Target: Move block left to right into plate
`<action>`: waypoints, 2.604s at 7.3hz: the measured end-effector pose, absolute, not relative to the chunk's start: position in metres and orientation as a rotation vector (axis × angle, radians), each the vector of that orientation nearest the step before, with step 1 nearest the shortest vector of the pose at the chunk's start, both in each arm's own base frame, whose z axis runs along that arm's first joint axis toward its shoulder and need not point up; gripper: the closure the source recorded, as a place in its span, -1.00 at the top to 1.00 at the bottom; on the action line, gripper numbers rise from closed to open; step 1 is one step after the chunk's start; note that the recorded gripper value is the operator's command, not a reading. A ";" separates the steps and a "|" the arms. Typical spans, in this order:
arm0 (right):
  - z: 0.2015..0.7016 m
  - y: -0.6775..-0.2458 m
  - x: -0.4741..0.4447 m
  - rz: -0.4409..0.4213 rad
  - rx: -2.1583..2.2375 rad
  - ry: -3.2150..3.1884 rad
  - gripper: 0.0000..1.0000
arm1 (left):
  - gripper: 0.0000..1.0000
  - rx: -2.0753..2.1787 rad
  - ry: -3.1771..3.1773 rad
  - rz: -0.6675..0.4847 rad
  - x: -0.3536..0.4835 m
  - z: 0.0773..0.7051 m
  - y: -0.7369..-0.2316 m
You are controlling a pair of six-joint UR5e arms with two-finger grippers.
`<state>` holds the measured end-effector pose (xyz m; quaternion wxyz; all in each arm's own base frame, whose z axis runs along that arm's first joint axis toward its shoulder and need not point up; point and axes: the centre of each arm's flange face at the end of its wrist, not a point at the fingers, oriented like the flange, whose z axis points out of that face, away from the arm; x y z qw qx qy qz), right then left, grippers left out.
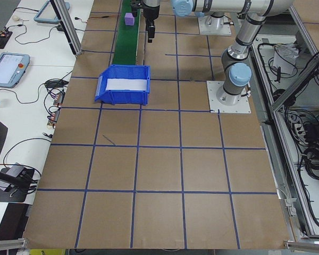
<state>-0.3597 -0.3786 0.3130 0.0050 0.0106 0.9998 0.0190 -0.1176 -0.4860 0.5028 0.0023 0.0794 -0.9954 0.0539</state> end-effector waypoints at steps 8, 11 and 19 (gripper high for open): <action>0.306 -0.660 -0.080 -0.202 0.155 2.776 1.00 | 1.00 0.248 -3.122 0.165 -0.118 0.501 -0.486; 0.293 -0.675 -0.036 -0.171 0.226 2.761 1.00 | 1.00 0.248 -3.122 0.163 -0.118 0.500 -0.486; 0.265 -0.656 -0.068 -0.033 0.067 3.109 -0.63 | 1.00 0.248 -3.120 0.162 -0.118 0.500 -0.486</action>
